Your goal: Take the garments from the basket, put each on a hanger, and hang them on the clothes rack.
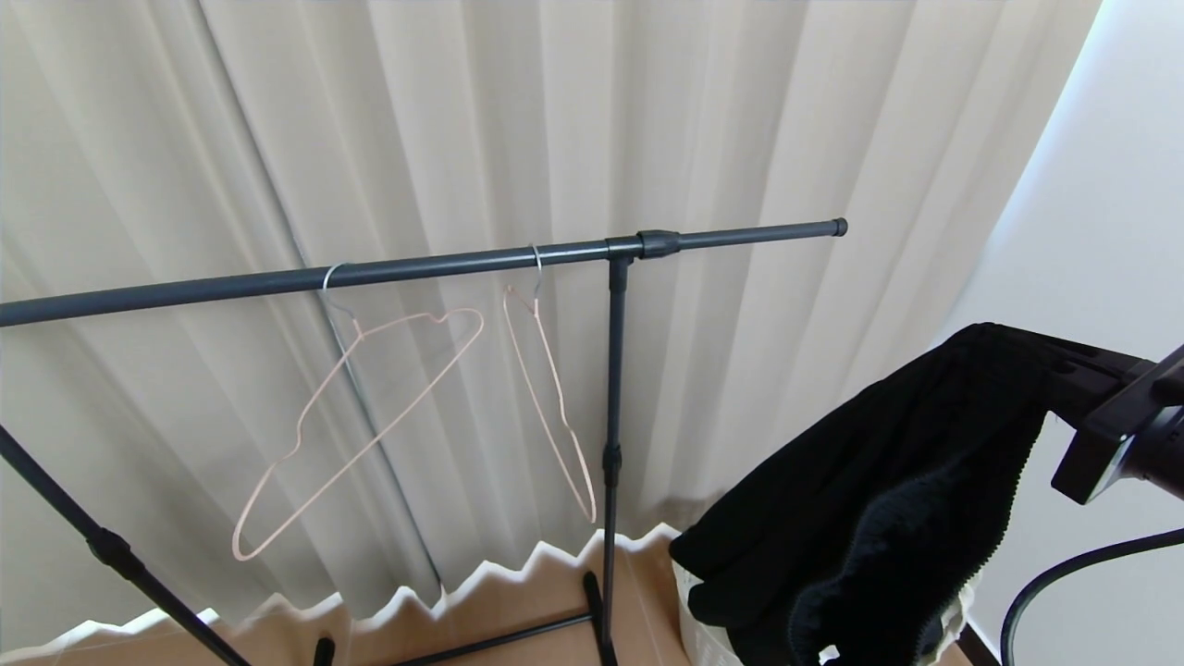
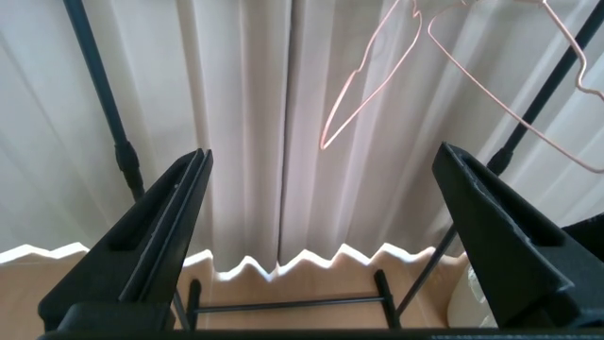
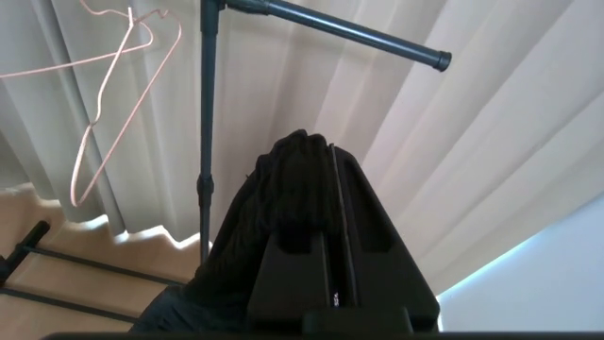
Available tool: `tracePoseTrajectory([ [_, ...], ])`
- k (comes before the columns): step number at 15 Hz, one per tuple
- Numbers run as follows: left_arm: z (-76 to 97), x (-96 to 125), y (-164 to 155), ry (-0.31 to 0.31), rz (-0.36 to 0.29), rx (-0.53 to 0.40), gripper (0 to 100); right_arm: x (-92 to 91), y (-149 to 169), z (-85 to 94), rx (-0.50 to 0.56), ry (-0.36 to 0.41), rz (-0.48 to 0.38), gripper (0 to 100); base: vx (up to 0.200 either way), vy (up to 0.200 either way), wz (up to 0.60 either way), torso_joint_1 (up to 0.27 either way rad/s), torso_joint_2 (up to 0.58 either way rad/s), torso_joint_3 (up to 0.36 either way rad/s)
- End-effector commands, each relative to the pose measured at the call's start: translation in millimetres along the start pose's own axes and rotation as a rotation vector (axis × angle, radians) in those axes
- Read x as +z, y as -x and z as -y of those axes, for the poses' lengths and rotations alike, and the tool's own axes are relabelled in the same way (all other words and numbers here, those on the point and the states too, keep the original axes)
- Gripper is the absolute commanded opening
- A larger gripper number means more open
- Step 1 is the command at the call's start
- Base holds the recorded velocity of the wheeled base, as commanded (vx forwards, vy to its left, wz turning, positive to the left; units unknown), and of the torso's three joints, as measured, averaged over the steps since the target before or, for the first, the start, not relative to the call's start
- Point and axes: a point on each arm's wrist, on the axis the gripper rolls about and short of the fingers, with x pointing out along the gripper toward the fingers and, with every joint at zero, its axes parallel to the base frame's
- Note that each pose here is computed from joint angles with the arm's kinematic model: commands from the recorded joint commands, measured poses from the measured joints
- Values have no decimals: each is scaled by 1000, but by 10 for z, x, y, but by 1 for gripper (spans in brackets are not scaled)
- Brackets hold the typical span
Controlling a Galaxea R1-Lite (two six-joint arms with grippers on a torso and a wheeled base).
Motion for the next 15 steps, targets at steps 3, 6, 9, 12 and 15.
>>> tracePoseTrajectory([
  [3, 0, 1, -1, 1, -1, 2, 100, -36, -3, -10, 3, 23, -9, 0, 0, 0, 0, 157, -351, -193],
  [6, 0, 1, -1, -1, -1, 2, 100, -62, -51, 67, -31, 25, -26, 0, 0, 0, 0, 12, -27, -17],
  [9, 0, 1, -1, 1, -1, 0, 100, -74, -54, 68, -28, 25, -30, 0, 0, 0, 600, 6, -1, -1],
  [12, 0, 1, -1, -1, -1, 0, 100, -84, -49, 67, -29, 44, -34, 0, 0, 0, 600, 9, -1, -4],
  [15, 0, 1, -1, -1, -1, 0, 100, -81, -45, 68, -29, 51, -31, 0, -200, 0, 0, 4, 4, 1],
])
